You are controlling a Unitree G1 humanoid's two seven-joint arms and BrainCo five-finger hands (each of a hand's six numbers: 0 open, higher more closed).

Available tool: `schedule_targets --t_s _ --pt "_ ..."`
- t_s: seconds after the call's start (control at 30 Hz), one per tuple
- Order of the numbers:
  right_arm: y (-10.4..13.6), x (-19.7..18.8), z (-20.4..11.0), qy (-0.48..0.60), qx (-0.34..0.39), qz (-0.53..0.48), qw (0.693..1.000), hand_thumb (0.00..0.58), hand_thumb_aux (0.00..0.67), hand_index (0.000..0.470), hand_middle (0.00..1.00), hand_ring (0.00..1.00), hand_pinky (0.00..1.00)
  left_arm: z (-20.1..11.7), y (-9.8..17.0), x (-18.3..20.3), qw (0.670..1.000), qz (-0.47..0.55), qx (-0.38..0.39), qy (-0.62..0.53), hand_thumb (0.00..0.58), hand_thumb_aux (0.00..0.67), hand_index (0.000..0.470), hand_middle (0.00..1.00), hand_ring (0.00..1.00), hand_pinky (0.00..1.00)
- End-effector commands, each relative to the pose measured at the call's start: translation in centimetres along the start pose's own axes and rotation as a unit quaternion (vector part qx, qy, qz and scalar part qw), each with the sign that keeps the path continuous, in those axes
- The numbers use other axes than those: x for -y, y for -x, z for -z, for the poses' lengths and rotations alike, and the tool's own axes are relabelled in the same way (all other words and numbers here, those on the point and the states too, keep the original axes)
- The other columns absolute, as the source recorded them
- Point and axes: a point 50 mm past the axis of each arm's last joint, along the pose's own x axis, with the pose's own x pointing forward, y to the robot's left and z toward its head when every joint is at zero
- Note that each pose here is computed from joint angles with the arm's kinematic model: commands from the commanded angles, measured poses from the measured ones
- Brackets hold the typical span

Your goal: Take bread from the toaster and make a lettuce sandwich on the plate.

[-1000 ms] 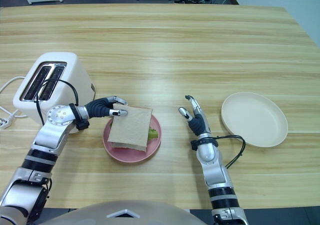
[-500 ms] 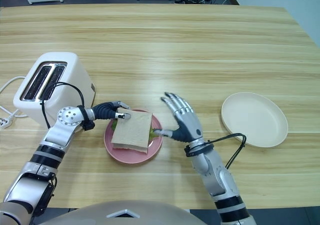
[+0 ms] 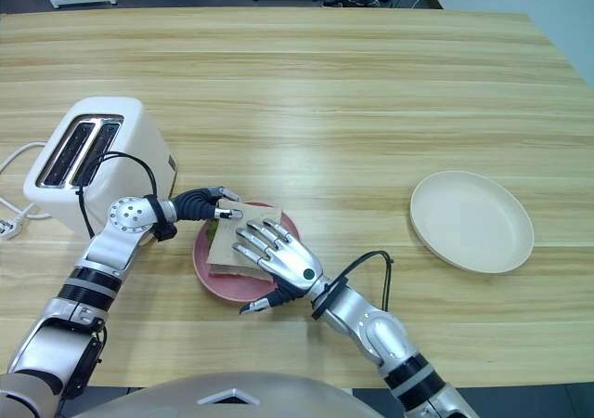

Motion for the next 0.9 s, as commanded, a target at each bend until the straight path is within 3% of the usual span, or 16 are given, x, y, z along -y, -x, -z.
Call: schedule_targets --t_s 0.03,0.07,0.1,0.13,0.27,0.33,0.4,0.47,0.5,0.67,0.77,0.9 --pt "2.3 -4.9 -1.4 -0.005 0.005 -0.198 0.98 0.0 0.0 0.0 0.0 0.0 0.0 0.8 -0.4 1.1 1.0 -0.004 -0.018 -0.005 0.58 0.67 0.47 1.0 1.0 1.0" --pt "2.6 -5.2 -1.7 -0.005 0.01 -0.22 0.976 0.0 0.0 0.0 0.0 0.0 0.0 0.9 -0.5 1.1 0.999 -0.019 -0.032 -0.02 0.569 0.578 0.405 0.78 0.78 0.78" --pt "2.8 -5.6 -1.9 -0.005 0.011 -0.239 0.971 0.0 0.0 0.0 0.0 0.0 0.0 1.1 -0.6 1.0 0.998 -0.036 -0.048 -0.037 0.096 0.058 0.041 0.0 0.0 0.0" --pt "3.0 -5.9 -2.0 -0.007 0.011 -0.255 0.967 0.0 0.0 0.0 0.0 0.0 0.0 1.2 -0.6 1.0 0.995 -0.053 -0.057 -0.063 0.0 0.0 0.0 0.0 0.0 0.0" --pt "3.8 -6.7 -1.8 -0.012 -0.002 -0.305 0.952 0.0 0.0 0.0 0.0 0.0 0.0 -0.4 -0.3 0.2 0.961 -0.152 -0.06 -0.224 0.0 0.0 0.0 0.0 0.0 0.0" --pt "4.1 -7.0 -1.6 -0.014 -0.01 -0.323 0.946 0.0 0.0 0.0 0.0 0.0 0.0 -2.4 0.1 -0.8 0.919 -0.257 -0.035 -0.299 0.0 0.0 0.0 0.0 0.0 0.0" --pt "4.3 -7.3 -1.5 -0.015 -0.016 -0.337 0.941 0.0 0.0 0.0 0.0 0.0 0.0 -5.6 1.5 -1.8 0.84 -0.407 0.015 -0.357 0.0 0.0 0.0 0.0 0.0 0.0" --pt "4.5 -7.5 -1.3 -0.013 -0.021 -0.346 0.938 0.0 0.0 0.0 0.0 0.0 0.0 -8.3 3.4 -1.3 0.778 -0.485 0.078 -0.393 0.0 0.0 0.0 0.0 0.0 0.0" --pt "4.7 -7.6 -1.2 -0.012 -0.025 -0.348 0.937 0.0 0.0 0.0 0.0 0.0 0.0 -8.9 3.8 -0.8 0.769 -0.493 0.099 -0.394 0.0 0.0 0.0 0.0 0.0 0.0" --pt "5.2 -7.6 0.4 0.0 -0.058 -0.346 0.936 0.0 0.0 0.0 0.0 0.0 0.0 -8.1 4.1 1.8 0.812 -0.483 0.154 -0.291 0.0 0.0 0.0 0.0 0.0 0.0" --pt "5.6 -7.3 1.8 0.007 -0.08 -0.332 0.94 0.0 0.0 0.0 0.0 0.0 0.0 -6.4 3.6 2.8 0.845 -0.463 0.149 -0.221 0.0 0.0 0.0 0.0 0.0 0.0" --pt "5.0 -6.1 2.9 0.007 -0.09 -0.286 0.954 0.0 0.0 0.0 0.0 0.0 0.0 -3.9 2.7 3.9 0.868 -0.433 0.114 -0.216 0.0 0.0 0.0 0.0 0.0 0.0"
